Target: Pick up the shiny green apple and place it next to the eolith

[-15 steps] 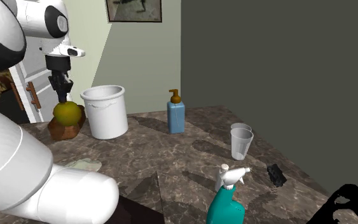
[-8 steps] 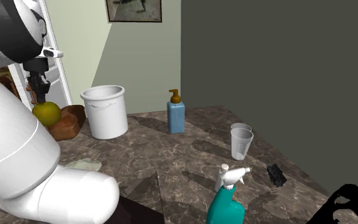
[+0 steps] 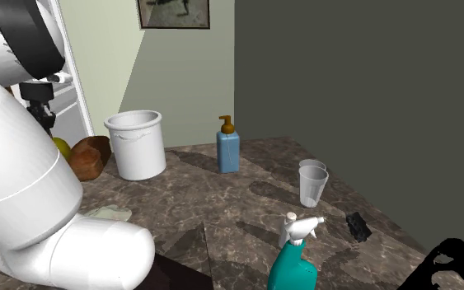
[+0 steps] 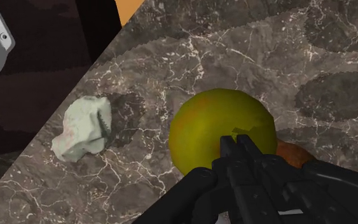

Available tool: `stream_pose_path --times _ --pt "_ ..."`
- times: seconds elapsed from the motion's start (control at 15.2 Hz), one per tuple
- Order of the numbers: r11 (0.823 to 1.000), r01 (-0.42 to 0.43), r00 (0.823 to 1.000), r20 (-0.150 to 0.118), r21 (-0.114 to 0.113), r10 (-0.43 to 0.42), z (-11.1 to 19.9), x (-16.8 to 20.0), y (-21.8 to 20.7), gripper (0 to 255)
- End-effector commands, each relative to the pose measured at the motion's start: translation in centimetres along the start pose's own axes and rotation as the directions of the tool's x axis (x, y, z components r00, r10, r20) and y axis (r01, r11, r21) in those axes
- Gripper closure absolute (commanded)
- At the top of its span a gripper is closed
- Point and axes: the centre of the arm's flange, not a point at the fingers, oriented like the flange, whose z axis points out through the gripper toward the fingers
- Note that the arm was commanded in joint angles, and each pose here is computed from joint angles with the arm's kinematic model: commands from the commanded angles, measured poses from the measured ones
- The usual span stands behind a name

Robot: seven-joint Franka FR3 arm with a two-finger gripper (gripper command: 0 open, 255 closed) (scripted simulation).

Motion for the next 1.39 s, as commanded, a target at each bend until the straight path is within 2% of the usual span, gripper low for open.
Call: stream_pose_path --times 0.0,1.32 --pt "1.000 0.000 1.000 0.000 0.001 0.000 1.0 0.2 0.0 255" --pt "1.000 0.000 1.000 0.000 0.001 0.000 11.4 1.7 0.5 255"
